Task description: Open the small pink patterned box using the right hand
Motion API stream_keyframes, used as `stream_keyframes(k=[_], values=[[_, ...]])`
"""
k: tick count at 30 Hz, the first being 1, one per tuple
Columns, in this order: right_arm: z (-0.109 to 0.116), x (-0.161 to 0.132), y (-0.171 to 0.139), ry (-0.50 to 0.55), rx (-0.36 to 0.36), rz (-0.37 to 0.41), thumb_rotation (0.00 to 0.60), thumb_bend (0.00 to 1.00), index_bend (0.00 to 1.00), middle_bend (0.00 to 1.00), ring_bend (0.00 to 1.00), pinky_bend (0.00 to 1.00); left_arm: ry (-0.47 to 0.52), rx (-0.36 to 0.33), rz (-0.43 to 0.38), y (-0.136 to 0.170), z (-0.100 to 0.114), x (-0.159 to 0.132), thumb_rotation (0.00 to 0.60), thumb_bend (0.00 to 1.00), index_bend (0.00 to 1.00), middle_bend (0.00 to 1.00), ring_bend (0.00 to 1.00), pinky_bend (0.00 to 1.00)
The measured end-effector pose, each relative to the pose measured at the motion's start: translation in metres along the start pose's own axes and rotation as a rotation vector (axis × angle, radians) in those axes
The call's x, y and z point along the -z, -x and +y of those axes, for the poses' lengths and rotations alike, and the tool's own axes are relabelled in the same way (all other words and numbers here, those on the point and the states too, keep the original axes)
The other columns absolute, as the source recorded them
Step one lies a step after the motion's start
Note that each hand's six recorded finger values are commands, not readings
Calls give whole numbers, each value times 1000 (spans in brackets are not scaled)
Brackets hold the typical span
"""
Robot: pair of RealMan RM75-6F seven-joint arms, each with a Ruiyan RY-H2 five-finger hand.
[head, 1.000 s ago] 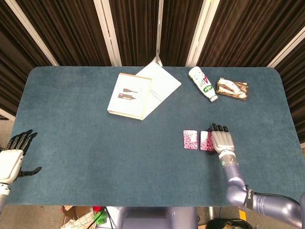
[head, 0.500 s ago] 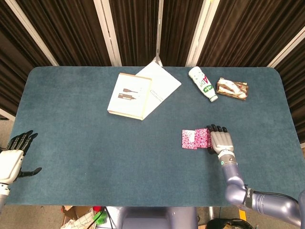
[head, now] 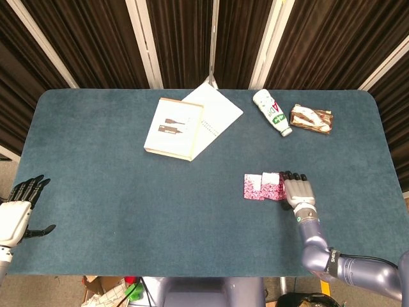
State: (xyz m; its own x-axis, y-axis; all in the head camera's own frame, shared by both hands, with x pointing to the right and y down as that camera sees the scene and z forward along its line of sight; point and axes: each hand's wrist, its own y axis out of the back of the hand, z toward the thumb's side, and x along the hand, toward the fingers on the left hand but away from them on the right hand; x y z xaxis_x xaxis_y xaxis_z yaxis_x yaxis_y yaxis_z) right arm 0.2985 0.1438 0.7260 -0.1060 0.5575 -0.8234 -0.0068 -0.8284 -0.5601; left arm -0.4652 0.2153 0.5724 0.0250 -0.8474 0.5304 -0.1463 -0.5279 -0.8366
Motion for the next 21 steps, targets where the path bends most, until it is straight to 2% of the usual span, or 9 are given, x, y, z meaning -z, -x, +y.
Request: stream_keyframes(k=[5,21], values=[[2,-4,-2,-1,1,14,600,290,0,0,0,0,-1,-2,-1,1,0,0,600,73,0,0,0,0],[11,-21,0,19,50,67,600,290,0,0,0,0,5,3,3,1,0,1,600,73,0,0,0,0]])
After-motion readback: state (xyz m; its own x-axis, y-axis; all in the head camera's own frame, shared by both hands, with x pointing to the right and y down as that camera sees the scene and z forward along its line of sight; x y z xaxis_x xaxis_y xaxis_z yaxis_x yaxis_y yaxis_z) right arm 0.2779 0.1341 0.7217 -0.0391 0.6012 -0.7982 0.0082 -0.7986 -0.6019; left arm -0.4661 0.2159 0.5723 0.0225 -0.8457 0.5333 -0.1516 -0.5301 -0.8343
